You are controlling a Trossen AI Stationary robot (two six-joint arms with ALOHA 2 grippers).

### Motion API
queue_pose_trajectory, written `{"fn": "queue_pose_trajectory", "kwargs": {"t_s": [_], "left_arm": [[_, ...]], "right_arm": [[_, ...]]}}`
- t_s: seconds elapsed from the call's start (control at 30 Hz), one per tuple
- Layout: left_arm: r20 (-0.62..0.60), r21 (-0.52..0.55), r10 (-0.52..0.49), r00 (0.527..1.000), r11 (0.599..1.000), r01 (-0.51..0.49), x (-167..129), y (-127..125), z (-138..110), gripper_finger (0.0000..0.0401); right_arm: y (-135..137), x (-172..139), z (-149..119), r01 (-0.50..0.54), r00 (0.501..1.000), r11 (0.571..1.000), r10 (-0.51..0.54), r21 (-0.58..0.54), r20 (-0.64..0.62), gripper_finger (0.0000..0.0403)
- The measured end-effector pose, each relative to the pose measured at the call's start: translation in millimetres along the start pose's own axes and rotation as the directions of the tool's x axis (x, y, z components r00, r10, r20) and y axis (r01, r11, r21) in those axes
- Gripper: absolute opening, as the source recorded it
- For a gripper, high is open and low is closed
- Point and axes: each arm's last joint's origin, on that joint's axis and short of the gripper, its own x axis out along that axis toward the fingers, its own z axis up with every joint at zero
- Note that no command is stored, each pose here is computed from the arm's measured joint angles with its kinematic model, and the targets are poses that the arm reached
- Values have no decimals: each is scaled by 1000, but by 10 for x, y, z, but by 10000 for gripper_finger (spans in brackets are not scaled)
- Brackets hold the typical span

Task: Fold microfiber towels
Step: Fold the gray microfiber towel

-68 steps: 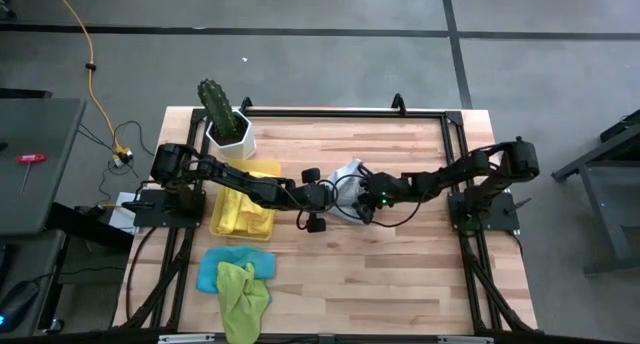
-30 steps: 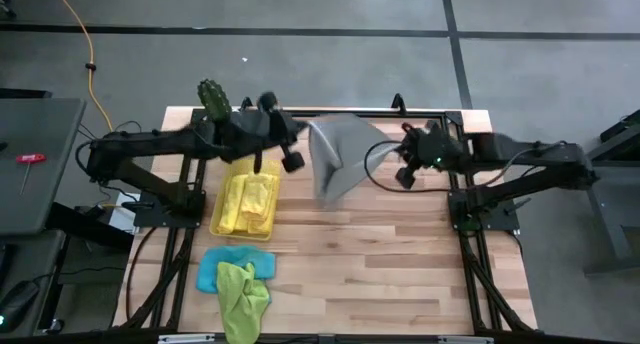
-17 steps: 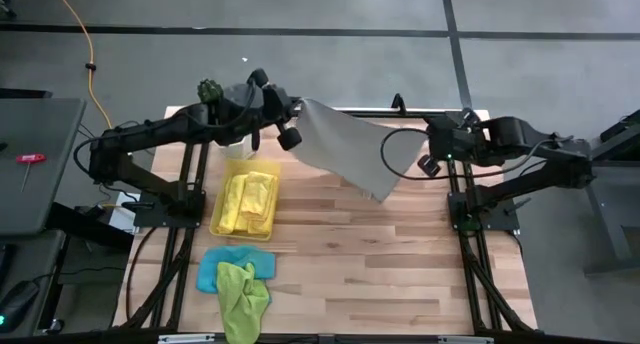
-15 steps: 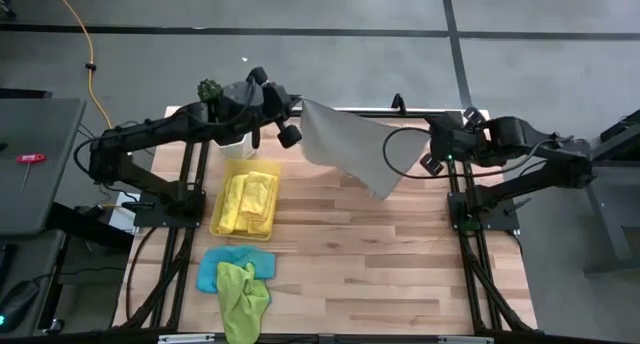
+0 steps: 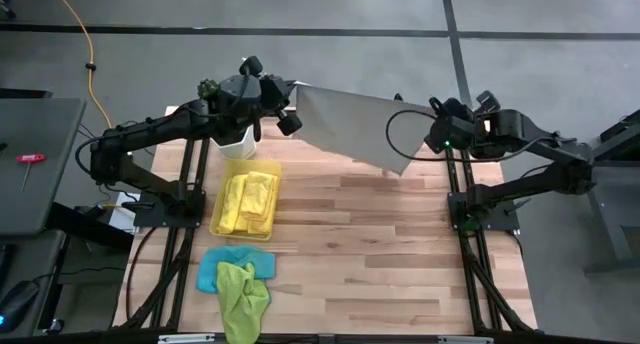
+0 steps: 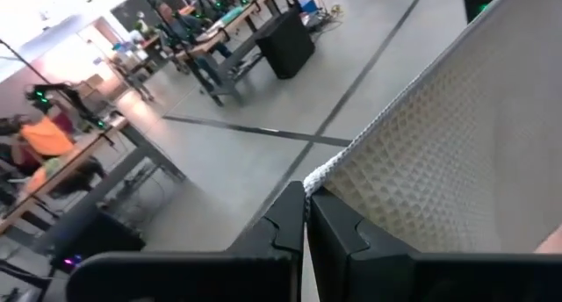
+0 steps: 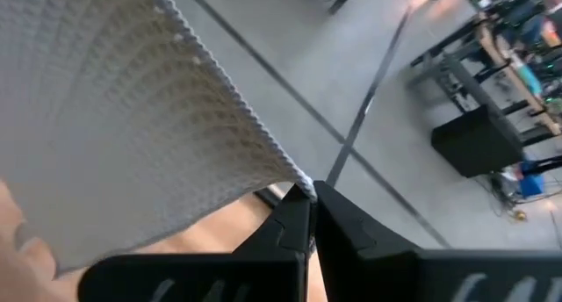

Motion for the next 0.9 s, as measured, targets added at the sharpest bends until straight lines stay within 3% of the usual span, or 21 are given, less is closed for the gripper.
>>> {"fn": "queue_pose_trajectory", "kwargs": {"t_s": [0.33, 0.63, 0.77, 0.9], "left_arm": [[-58, 22, 90, 994, 996, -89, 451, 113, -141, 0], [-127, 77, 162, 979, 985, -153, 811, 240, -327, 0], [-129, 85, 179, 975, 982, -169, 844, 313, -355, 0], [-162, 77, 163, 973, 985, -152, 893, 260, -480, 0]], "right_arm": [[-136, 174, 220, 145, 988, 989, -144, -17, 60, 0], [-305, 331, 452, 187, 974, 982, -186, 9, 129, 0], [-332, 375, 460, 193, 973, 981, -194, 20, 124, 0], [-179, 538, 346, 187, 979, 982, -185, -16, 91, 0]]}}
